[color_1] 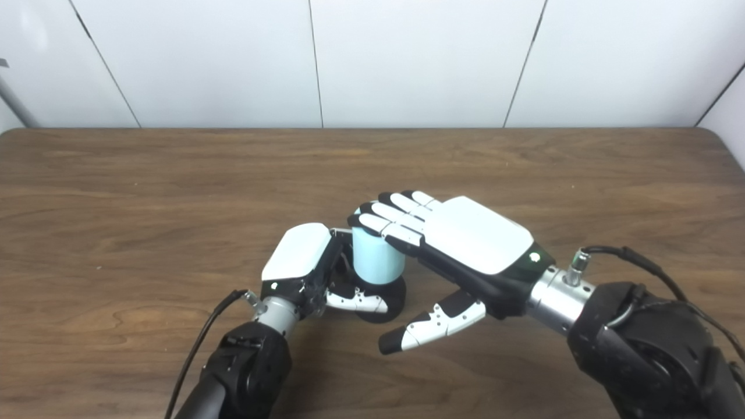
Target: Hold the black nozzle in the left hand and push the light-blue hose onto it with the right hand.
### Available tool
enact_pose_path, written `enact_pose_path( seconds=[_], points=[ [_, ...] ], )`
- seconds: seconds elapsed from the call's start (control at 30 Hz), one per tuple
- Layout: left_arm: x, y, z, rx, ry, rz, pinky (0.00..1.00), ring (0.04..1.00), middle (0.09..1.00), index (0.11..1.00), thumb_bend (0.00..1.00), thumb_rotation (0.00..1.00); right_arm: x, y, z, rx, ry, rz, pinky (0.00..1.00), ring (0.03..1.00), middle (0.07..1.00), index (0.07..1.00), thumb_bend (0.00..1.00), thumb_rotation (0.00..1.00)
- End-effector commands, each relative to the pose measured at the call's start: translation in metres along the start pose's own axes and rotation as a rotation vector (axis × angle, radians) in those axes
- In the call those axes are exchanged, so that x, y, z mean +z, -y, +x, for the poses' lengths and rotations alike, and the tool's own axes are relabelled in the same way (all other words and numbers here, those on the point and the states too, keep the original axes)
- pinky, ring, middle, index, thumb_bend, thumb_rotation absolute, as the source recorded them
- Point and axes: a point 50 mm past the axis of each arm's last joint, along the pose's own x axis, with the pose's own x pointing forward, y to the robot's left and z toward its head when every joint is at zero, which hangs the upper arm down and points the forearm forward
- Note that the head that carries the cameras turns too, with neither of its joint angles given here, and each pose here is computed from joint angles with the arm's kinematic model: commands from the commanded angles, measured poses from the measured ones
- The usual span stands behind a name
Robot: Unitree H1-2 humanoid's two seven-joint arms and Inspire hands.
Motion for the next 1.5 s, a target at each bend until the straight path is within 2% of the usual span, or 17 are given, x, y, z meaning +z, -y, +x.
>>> enact_pose_path(
  seconds=[0.0,0.43,0.97,1.23,1.47],
  points=[
    [-0.018,0.033,-0.01,-0.19,-0.089,0.002,0.48,0.503,0.525,0.466,0.5,0.0,-0.003,-0.003,0.001,0.013,-0.013,-0.003,1.0,1.0,0.963,0.947,0.62,0.89],
    [-0.016,0.031,-0.012,-0.178,-0.083,-0.005,0.47,0.487,0.528,0.468,0.5,0.0,-0.01,-0.034,0.004,0.063,-0.036,0.051,0.99,0.98,0.939,0.91,0.64,0.83],
    [-0.015,0.029,-0.011,-0.181,-0.082,-0.001,0.49,0.508,0.53,0.462,0.5,0.0,-0.003,-0.042,-0.003,0.113,-0.029,0.058,1.0,0.993,0.95,0.919,0.65,0.86],
    [-0.014,0.028,-0.013,-0.186,-0.091,-0.005,0.48,0.492,0.528,0.468,0.5,0.0,0.003,-0.062,-0.004,0.173,-0.023,0.081,0.98,0.976,0.944,0.919,0.66,0.86],
    [-0.015,0.027,-0.015,-0.196,-0.097,-0.001,0.47,0.479,0.528,0.472,0.5,0.0,0.004,-0.073,-0.006,0.185,-0.038,0.093,0.99,0.98,0.951,0.937,0.66,0.86]
  ],
)
